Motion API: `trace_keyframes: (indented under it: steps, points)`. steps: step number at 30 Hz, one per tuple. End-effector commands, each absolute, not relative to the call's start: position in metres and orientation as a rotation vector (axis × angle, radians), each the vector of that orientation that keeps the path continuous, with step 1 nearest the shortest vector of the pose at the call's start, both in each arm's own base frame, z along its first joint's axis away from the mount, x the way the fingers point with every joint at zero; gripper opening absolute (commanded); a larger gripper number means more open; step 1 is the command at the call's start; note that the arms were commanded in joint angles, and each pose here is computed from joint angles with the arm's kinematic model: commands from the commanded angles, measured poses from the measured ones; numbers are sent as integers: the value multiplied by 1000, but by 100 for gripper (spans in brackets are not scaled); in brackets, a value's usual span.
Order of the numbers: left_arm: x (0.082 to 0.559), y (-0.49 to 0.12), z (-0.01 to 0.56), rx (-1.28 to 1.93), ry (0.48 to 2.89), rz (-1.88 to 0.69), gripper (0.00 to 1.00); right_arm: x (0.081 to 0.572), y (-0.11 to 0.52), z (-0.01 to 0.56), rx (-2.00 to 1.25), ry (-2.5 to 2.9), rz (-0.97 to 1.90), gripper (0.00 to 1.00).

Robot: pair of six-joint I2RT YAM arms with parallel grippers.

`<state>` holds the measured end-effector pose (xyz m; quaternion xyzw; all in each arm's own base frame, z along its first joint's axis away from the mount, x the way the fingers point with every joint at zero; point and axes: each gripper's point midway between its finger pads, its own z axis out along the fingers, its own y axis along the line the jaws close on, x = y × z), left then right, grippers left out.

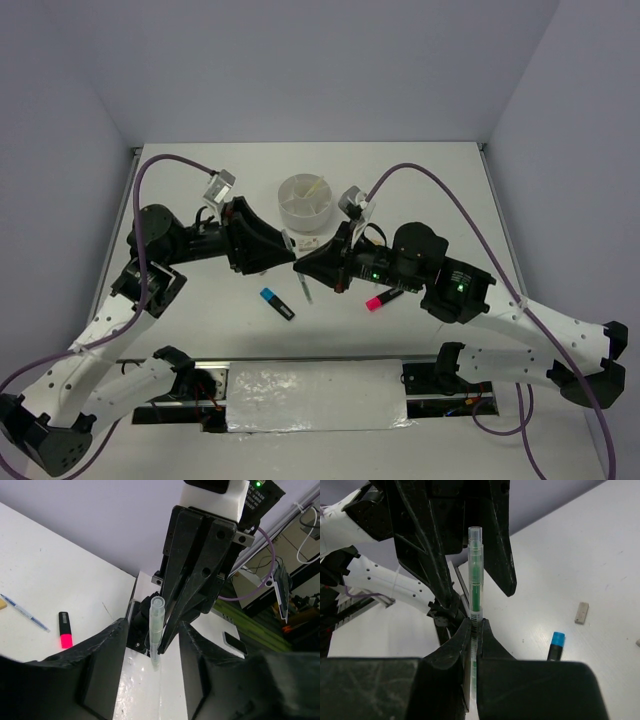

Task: Sort the stationery into containers
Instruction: Close the pen cap on the pen.

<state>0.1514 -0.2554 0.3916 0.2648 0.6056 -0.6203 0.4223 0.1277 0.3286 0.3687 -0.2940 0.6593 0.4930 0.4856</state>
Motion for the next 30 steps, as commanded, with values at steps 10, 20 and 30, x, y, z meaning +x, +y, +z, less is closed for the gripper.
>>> trace_keyframes:
  steps: [10,20,30]
  points:
    - [152,-261,399,696,1446,-1534,0,123,337,389,-694,1527,1275,0]
    - [127,-258,409,853,1296,-1540,0,103,350,365,-855,1553,1358,62]
    - [128,-262,406,877,1292,-1546,27,108,359,365,-844,1549,1359,0]
